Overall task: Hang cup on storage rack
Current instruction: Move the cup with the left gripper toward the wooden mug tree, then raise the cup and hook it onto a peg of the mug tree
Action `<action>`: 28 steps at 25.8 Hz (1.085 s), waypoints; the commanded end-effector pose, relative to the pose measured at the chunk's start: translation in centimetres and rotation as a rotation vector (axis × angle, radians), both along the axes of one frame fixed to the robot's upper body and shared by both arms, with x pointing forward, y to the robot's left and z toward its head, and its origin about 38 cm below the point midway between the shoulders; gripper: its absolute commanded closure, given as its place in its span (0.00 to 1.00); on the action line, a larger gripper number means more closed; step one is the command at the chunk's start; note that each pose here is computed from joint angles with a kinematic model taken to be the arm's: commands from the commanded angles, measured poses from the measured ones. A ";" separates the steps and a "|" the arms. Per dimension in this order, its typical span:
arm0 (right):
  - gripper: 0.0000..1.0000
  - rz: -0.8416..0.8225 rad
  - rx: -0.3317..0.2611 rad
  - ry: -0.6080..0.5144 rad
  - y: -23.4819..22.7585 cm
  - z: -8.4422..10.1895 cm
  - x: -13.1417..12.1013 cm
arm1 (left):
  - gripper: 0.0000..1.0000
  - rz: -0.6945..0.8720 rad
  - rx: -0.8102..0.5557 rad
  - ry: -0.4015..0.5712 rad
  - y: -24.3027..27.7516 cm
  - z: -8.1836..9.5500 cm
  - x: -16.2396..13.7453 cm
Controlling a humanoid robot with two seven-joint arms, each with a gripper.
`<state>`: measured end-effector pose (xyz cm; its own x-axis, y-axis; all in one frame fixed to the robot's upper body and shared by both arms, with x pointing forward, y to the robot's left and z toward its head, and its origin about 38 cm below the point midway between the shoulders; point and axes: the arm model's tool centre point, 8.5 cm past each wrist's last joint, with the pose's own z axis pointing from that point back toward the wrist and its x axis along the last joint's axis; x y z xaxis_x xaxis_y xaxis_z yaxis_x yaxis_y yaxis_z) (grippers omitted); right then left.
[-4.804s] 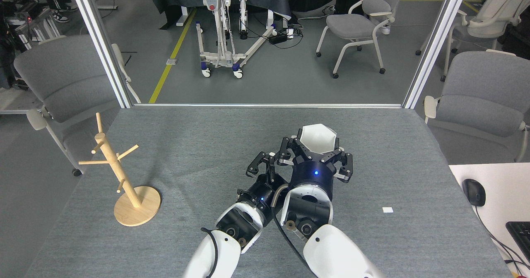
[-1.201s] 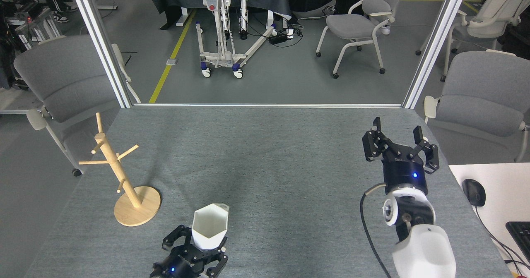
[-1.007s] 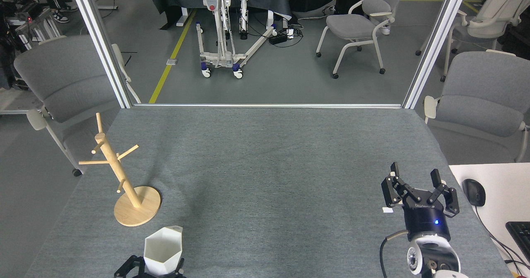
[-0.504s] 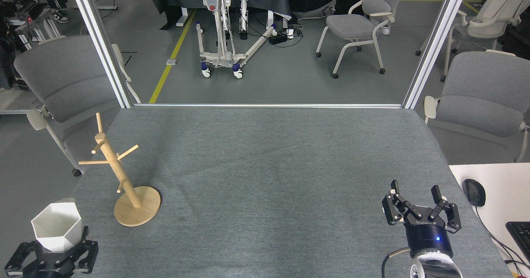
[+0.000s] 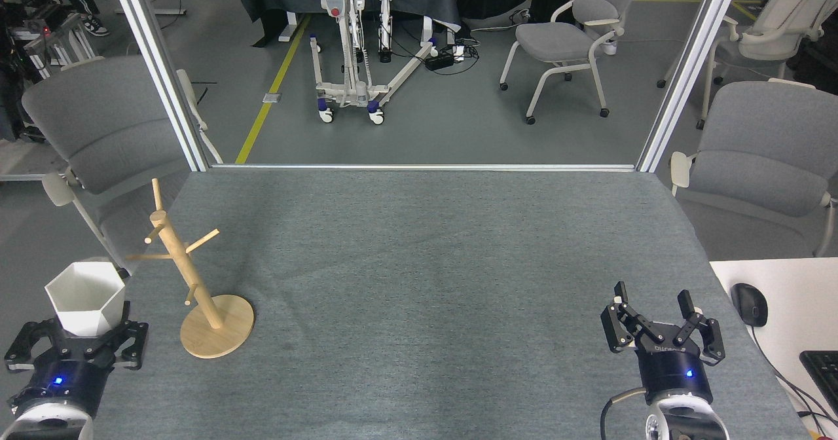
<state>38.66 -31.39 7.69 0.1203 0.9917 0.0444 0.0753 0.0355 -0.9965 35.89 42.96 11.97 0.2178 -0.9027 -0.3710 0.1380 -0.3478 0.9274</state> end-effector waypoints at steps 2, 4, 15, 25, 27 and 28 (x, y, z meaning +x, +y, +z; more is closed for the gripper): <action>0.01 -0.012 0.007 0.001 -0.1 -0.1 0.0 | 1.00 0.012 0.037 0.003 -0.1 0.8 0.9; 0.01 -0.006 0.011 0.003 0.2 -0.2 -0.1 | 1.00 0.017 0.065 0.000 -0.3 1.3 1.2; 0.01 0.001 0.056 0.000 1.7 -0.5 0.1 | 1.00 0.030 0.156 0.022 -0.6 1.8 1.9; 0.01 -0.010 0.056 -0.002 1.3 -0.5 0.0 | 1.00 -0.006 0.168 0.068 -2.7 0.6 2.6; 0.01 -0.012 0.056 -0.004 1.3 -0.4 0.0 | 1.00 -0.014 0.163 0.069 -3.1 0.4 2.7; 0.01 -0.013 0.059 -0.007 1.4 -0.4 0.0 | 1.00 -0.017 0.163 0.070 -3.3 0.4 2.7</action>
<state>38.67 -30.01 7.20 0.1296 0.9864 0.1012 0.0779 0.0916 -0.9927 38.49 40.19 12.55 0.1811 -0.8302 -0.5272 0.1938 -0.4954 0.8467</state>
